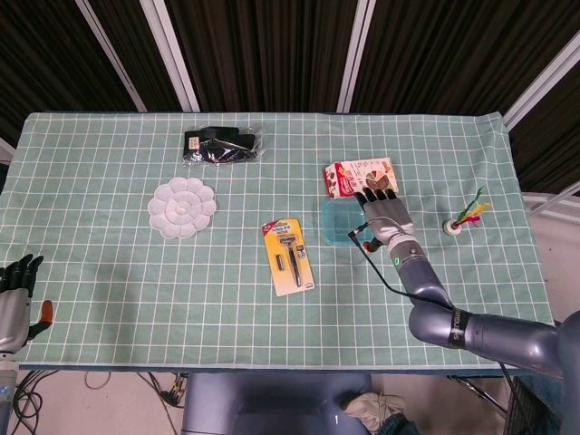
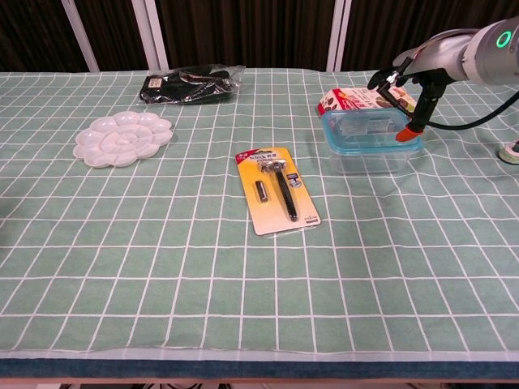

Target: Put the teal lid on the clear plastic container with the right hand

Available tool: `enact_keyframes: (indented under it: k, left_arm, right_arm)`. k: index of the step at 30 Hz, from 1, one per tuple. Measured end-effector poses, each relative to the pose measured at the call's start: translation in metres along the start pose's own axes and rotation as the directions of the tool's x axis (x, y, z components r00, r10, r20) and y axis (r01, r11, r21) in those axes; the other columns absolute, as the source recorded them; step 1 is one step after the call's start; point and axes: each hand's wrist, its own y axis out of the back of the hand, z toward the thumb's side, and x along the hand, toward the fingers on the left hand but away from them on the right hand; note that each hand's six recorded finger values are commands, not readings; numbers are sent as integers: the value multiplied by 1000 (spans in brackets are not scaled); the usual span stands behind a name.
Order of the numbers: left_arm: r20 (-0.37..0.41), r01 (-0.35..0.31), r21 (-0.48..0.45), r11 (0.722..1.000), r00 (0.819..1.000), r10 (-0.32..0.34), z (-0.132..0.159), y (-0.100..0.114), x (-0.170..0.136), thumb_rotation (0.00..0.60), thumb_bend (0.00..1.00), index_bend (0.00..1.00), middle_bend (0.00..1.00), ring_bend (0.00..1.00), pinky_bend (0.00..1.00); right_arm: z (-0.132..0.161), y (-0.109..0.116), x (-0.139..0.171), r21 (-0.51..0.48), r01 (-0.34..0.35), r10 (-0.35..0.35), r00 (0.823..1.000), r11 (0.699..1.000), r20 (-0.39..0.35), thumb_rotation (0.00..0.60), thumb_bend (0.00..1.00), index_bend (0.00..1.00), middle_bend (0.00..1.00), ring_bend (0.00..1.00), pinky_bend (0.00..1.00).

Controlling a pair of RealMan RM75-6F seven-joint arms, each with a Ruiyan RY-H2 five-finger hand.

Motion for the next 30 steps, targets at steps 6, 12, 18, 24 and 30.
enact_keyframes:
  k: [6, 12, 18, 24, 30]
  left_arm:
    - [2, 0, 1, 1000, 1000, 0, 1, 0, 0, 600, 526, 18, 0, 0, 0]
    - [-1, 2, 0, 1000, 1000, -2, 0, -1, 0, 600, 526, 16, 0, 0, 0]
    - [-5, 5, -1, 1000, 1000, -5, 0, -1, 0, 600, 526, 15, 0, 0, 0]
    - [-6, 8, -1, 1000, 1000, -8, 0, -1, 0, 600, 526, 17, 0, 0, 0]
    - [-7, 8, 0, 1000, 1000, -8, 0, -1, 0, 600, 526, 17, 0, 0, 0]
  right_arm:
    - [-2, 2, 7, -14, 67, -68, 997, 998, -41, 600, 364, 377, 22, 0, 0]
    - [-10, -7, 10, -67, 103, -108, 992, 992, -68, 600, 430, 474, 22, 0, 0]
    - [-20, -16, 4, -90, 113, -118, 991, 990, -56, 600, 430, 566, 22, 0, 0]
    - [-24, -21, 1, -90, 113, -118, 992, 989, -52, 600, 430, 606, 22, 0, 0]
    - [-24, -22, 0, -92, 113, -119, 991, 989, -56, 600, 466, 615, 22, 0, 0]
